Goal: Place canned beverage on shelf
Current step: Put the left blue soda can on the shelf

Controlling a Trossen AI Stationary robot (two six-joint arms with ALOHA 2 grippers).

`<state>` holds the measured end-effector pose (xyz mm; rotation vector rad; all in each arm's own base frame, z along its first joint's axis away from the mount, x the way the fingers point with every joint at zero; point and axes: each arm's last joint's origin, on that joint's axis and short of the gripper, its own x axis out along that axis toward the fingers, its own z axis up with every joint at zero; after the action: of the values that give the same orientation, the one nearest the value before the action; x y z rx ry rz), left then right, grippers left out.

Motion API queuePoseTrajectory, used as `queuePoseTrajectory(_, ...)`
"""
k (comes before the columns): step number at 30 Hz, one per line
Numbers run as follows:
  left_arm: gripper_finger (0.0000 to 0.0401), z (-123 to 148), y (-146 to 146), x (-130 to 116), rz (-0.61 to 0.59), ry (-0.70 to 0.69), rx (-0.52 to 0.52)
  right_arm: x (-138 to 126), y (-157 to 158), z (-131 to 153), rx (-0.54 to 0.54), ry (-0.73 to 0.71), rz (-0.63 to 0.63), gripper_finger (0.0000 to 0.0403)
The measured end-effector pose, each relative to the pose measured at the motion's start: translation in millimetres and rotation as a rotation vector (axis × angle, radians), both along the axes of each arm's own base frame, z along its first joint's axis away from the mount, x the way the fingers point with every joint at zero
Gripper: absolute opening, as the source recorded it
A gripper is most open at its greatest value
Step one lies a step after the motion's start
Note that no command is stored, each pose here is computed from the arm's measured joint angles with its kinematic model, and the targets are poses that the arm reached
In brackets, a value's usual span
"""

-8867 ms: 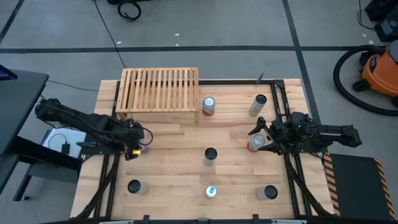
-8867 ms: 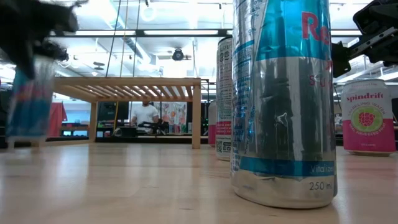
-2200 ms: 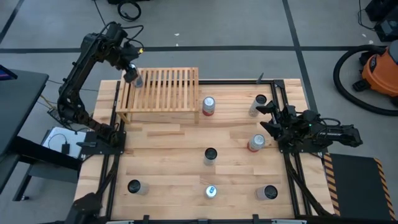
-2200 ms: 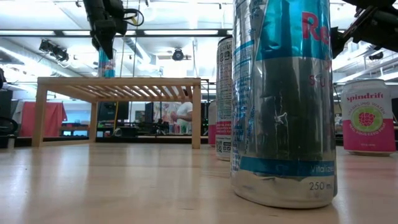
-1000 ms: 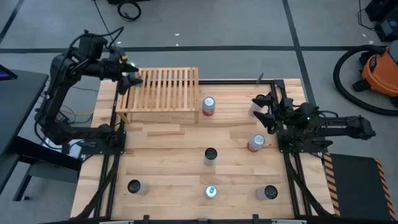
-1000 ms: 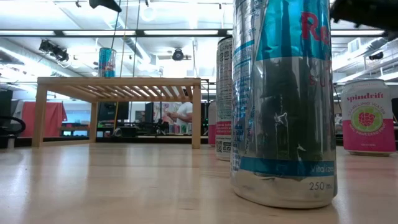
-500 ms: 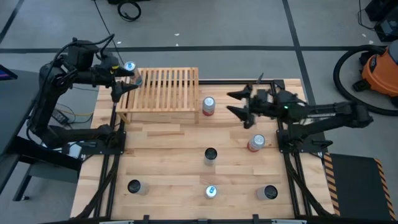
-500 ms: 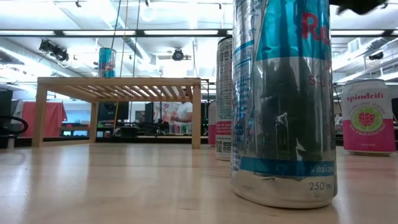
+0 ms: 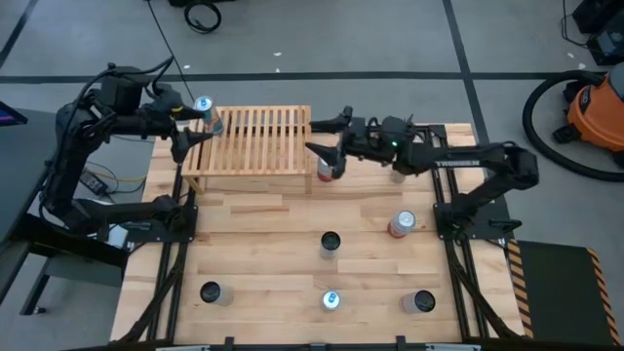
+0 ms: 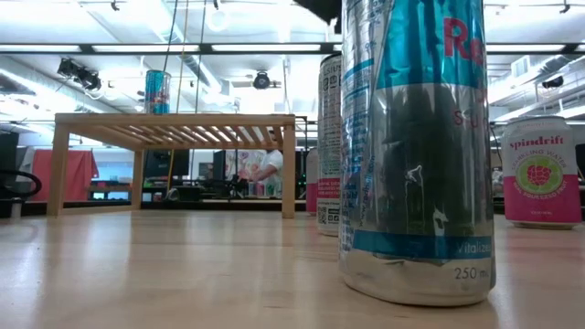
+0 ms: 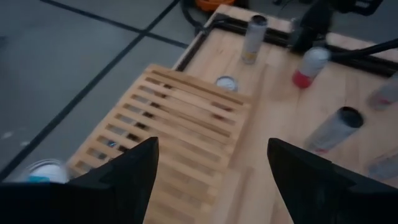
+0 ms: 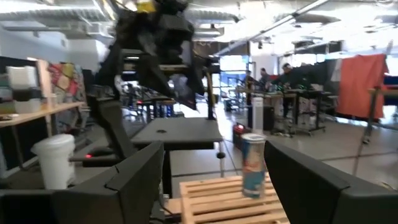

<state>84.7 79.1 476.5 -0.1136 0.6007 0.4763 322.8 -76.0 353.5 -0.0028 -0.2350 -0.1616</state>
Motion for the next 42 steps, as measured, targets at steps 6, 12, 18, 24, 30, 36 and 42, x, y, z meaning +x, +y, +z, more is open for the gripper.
queuePoseTrajectory(6, 0.0302, -2.2, 13.4, 8.6, 0.165, -0.009, -0.063, 2.7, -13.7, -2.2, 0.058, -0.002, -0.019, 0.0288)
queuePoseTrajectory(12, 0.0302, -9.7, 28.9, 26.0, 0.205, 0.051, -0.084, -0.5, -19.3, 2.7, 0.074, -0.052, -0.022, 0.0288)
queuePoseTrajectory(18, 0.0302, -14.0, 31.9, 24.8, 0.315, 0.139, -0.054, 7.8, -30.4, -5.7, 0.087, -0.059, -0.041, 0.0288)
queuePoseTrajectory(24, 0.0302, -12.2, 25.9, 19.4, 0.353, 0.151, -0.022, 40.2, -41.1, -7.4, 0.094, -0.045, 0.036, 0.0288)
queuePoseTrajectory(30, 0.0302, -12.0, 27.9, 16.2, 0.454, 0.192, 0.033, 80.0, -56.8, -7.5, 0.079, -0.033, 0.071, 0.0288)
queuePoseTrajectory(36, 0.0302, -13.0, 27.1, 12.7, 0.519, 0.227, 0.045, 114.7, -73.8, -14.6, 0.075, -0.025, 0.084, 0.0288)
queuePoseTrajectory(42, 0.0302, -18.1, 24.1, 6.6, 0.584, 0.315, 0.033, 138.1, -86.4, -16.0, 0.044, -0.051, 0.122, 0.0288)
